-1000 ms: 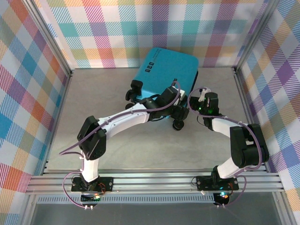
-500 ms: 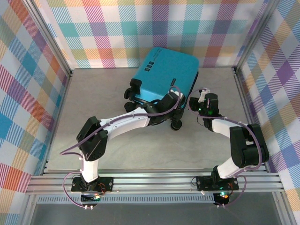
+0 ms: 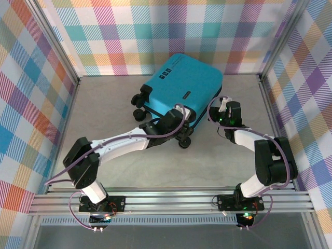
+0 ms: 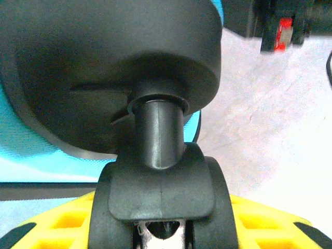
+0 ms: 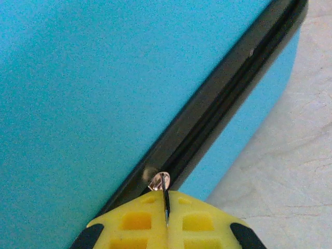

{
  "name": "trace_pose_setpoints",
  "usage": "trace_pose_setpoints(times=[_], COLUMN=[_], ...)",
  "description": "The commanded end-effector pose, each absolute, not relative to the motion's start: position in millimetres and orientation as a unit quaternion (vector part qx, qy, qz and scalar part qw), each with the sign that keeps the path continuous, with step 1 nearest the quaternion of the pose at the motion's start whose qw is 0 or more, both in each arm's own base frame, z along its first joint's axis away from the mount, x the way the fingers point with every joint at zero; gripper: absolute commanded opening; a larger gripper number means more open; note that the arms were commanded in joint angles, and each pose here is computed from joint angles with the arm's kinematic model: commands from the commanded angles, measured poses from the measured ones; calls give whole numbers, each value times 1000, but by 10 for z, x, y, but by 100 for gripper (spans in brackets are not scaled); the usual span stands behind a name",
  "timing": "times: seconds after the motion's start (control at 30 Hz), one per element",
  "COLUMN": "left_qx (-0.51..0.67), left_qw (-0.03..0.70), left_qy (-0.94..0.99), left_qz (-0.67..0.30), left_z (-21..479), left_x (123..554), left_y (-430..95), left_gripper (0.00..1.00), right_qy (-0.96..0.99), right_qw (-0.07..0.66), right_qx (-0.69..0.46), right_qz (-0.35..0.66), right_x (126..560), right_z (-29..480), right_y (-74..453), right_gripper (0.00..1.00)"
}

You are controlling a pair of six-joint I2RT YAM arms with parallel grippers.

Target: Pack the luggage

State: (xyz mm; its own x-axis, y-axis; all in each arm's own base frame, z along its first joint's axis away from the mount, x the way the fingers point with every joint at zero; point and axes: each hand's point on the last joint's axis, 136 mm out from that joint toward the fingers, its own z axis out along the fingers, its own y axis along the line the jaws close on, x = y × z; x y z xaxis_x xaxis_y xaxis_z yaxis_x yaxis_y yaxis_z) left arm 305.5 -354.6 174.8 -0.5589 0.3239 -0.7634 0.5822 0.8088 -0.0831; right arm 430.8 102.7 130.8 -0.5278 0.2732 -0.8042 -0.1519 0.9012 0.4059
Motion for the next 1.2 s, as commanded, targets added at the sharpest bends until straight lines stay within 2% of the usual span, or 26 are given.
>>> trace_pose_setpoints(times=[0.0, 0.23, 0.43, 0.63, 0.8, 1.03, 1.17], left_qx=[276, 243, 182, 100, 134, 121, 112], left_qw=[385, 394, 420, 454, 496, 531, 533], left_qy=[866, 878, 883, 885, 858, 834, 836], left_qz=[-158, -127, -100, -33, -5, 84, 64], left_z=[1833, 1765, 1725, 1847, 1956, 2010, 1984], left_x=[2864, 2659, 2600, 2843, 3046, 3482, 3779], left_y=[-3279, -2735, -2196, -1652, -1645, -1355, -1193], left_gripper=[0, 0, 0, 0, 0, 0, 0], right_qy=[829, 826, 829, 828, 829, 835, 833], right_qw=[522, 521, 511, 506, 507, 499, 507], right_qx=[71, 122, 143, 153, 148, 129, 137], right_qz=[187, 179, 179, 189, 184, 190, 177], right_x=[4565, 4707, 4638, 4298, 3928, 3474, 3302], right_z=[1553, 1559, 1473, 1404, 1396, 1329, 1365], right_y=[759, 387, 262, 281, 335, 528, 457], right_gripper=[0, 0, 0, 0, 0, 0, 0])
